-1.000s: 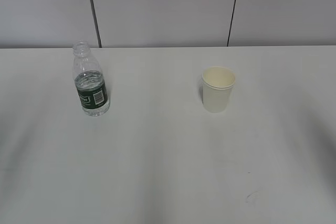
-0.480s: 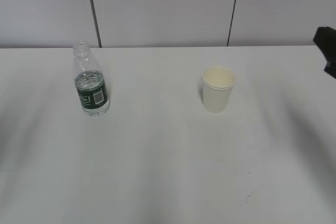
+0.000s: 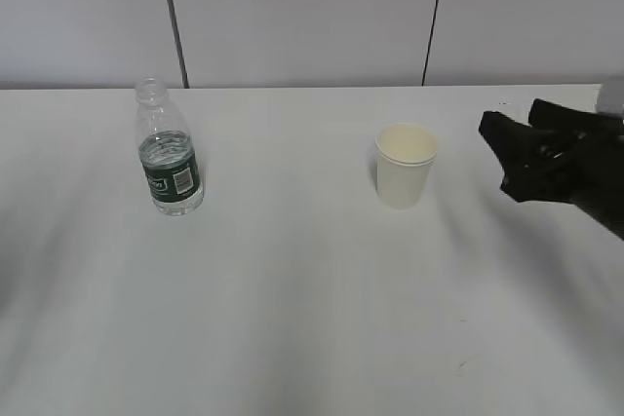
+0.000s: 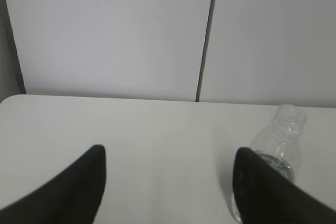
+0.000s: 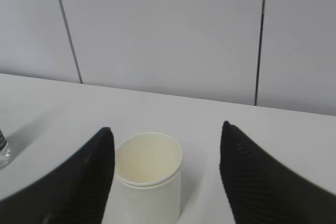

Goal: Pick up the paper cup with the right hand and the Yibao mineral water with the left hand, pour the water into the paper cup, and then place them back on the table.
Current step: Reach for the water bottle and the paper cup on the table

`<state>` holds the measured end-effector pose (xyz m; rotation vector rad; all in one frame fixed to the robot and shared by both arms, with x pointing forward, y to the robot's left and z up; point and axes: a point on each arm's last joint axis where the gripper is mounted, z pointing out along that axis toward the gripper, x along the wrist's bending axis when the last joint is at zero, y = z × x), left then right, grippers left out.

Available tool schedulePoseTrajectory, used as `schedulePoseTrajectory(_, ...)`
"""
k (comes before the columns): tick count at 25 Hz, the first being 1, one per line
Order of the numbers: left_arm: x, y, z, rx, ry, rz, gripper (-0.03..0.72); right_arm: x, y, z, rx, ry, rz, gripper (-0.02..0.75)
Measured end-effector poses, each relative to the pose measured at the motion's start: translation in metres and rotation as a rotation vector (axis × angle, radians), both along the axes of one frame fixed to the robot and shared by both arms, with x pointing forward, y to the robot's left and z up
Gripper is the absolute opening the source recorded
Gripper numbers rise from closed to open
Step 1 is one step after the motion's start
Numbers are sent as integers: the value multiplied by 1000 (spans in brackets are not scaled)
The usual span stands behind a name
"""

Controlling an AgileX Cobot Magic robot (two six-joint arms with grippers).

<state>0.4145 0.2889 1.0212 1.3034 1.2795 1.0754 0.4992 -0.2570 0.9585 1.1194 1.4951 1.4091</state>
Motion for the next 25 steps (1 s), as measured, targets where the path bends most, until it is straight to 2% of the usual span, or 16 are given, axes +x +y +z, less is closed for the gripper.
schedulePoseTrajectory(3, 3, -2, -2, 30, -4, -19, 468, 7, 2, -23, 16, 35, 14, 500)
schedulePoseTrajectory(8, 7, -4, -2, 61, -31, -42, 468, 13, 3, -53, -15, 127, 18, 500)
schedulePoseTrajectory(22, 23, -6, -26, 66, 70, -53, 468, 19, 11, -55, -41, 108, 111, 505)
schedulePoseTrajectory(25, 28, -7, -32, 67, 78, -54, 468, 19, 11, -55, -41, 107, 111, 591)
